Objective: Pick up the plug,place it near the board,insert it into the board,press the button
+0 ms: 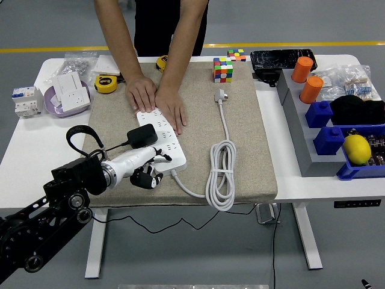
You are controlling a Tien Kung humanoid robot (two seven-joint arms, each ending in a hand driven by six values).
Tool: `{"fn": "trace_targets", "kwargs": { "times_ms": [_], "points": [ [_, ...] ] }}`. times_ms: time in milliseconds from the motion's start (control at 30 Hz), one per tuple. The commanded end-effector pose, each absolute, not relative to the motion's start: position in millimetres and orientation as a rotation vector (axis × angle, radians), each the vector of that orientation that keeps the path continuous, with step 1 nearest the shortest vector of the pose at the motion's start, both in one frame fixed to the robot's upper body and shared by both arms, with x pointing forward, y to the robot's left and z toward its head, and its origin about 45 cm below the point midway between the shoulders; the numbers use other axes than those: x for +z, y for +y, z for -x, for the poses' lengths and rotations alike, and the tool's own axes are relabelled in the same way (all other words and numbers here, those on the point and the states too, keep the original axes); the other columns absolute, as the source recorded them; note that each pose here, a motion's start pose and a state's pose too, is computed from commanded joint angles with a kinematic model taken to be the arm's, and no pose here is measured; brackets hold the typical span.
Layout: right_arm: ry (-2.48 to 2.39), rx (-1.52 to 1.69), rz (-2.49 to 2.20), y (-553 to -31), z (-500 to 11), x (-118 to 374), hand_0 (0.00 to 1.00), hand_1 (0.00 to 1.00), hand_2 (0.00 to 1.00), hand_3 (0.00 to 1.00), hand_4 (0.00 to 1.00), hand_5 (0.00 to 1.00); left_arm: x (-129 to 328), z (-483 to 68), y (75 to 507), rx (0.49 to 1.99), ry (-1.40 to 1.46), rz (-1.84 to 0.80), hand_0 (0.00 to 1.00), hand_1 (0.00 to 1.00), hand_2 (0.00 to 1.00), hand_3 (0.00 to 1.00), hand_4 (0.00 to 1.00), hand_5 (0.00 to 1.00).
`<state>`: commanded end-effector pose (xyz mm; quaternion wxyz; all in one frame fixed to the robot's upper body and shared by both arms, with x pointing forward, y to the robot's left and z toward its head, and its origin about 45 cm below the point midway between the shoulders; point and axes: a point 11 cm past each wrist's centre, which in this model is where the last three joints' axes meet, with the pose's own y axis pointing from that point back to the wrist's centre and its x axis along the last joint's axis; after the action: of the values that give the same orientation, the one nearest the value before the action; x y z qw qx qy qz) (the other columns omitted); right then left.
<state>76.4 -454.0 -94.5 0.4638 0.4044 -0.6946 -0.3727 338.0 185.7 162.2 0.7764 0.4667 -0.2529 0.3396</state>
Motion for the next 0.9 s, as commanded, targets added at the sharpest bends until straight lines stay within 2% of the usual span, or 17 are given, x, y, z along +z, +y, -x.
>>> {"fn": "trace_targets", "kwargs": {
  "times_ms": [667,900],
  "points": [
    [-1.701,-0.915,-0.994,-454.0,-74.8,-94.8,0.835,0.764,0.747,0.768,0.998,0.915,160.1,-345.2,187.6,0.768,-0.556,-1.006,0.138,0.042,0.153,0.812,0.540,0.002],
    [-1.700,-0.917,-0.989,-454.5,-73.2,-94.8,0.836,0.763,0.747,0.768,0.998,0.914,146.5,-341.4,192.7,0.749,-0.524,-1.038,0.138,0.041,0.153,0.813,0.547,0.002]
  ]
}}
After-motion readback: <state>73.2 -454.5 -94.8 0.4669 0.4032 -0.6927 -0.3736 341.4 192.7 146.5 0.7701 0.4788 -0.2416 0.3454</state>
